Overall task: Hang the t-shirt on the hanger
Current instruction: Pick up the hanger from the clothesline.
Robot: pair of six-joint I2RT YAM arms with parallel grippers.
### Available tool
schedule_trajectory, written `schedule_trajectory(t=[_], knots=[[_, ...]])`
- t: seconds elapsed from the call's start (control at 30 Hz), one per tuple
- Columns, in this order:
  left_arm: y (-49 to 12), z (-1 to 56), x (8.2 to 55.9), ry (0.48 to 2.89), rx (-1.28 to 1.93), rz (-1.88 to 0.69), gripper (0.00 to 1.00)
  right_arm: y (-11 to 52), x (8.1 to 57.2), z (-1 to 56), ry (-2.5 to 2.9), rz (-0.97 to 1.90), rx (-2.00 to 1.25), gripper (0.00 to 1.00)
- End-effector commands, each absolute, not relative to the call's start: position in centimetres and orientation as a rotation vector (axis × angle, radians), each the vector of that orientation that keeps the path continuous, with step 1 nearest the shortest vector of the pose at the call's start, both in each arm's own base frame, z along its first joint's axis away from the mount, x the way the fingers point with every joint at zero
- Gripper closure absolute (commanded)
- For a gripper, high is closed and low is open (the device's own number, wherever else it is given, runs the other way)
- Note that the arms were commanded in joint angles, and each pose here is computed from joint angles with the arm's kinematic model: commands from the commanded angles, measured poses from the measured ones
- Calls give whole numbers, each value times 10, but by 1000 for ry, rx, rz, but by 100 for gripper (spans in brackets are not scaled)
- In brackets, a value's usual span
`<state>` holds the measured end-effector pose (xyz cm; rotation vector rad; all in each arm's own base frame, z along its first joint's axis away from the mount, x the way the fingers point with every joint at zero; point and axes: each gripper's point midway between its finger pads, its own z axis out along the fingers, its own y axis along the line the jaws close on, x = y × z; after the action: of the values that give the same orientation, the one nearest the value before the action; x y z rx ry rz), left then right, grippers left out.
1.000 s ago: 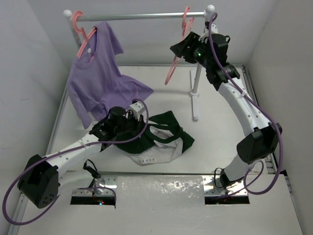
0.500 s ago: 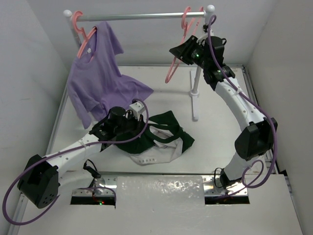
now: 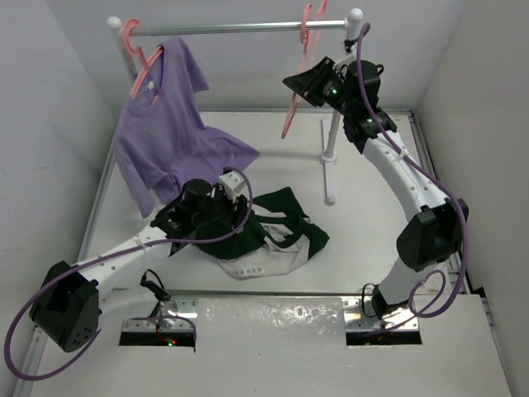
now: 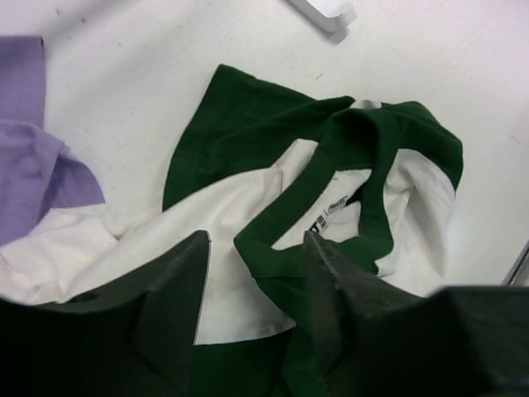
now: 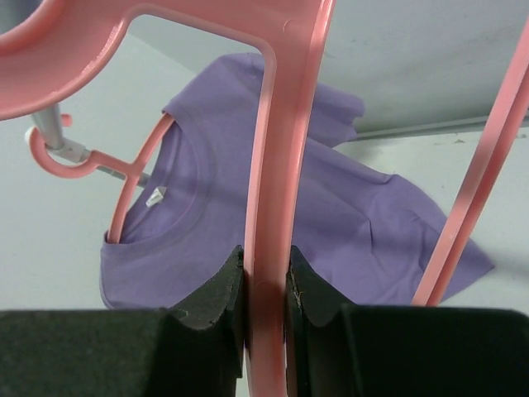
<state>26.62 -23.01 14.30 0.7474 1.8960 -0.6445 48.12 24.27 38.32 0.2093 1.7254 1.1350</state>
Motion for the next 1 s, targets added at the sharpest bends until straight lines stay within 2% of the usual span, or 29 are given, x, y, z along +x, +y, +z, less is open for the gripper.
schedule_trajectory(t=[0.0, 0.03, 0.17, 0.27, 0.3, 0.4, 0.57, 0.77, 0.97], knots=[[-231, 168, 281, 1767, 786, -590, 52, 248, 472, 427, 1585, 1203, 155, 100], [-232, 172, 282, 1748, 802, -585, 48, 250, 470, 421, 1596, 1205, 156, 100], [-232, 204, 292, 1618, 881, -497, 42, 271, 458, 415, 1607, 1231, 118, 100], [-232, 260, 299, 1466, 874, -447, 35, 300, 441, 412, 1612, 1255, 62, 100], [-232, 290, 297, 1390, 857, -446, 27, 305, 437, 412, 1607, 1250, 45, 100], [-233, 341, 294, 1255, 809, -453, 19, 315, 429, 411, 1600, 1261, 58, 100], [-233, 357, 302, 1238, 742, -464, 18, 320, 418, 400, 1586, 1261, 110, 100], [-230, 339, 322, 1288, 739, -378, 21, 326, 409, 389, 1576, 1288, 168, 100], [-240, 321, 321, 1332, 788, -416, 22, 336, 402, 388, 1558, 1299, 186, 100]])
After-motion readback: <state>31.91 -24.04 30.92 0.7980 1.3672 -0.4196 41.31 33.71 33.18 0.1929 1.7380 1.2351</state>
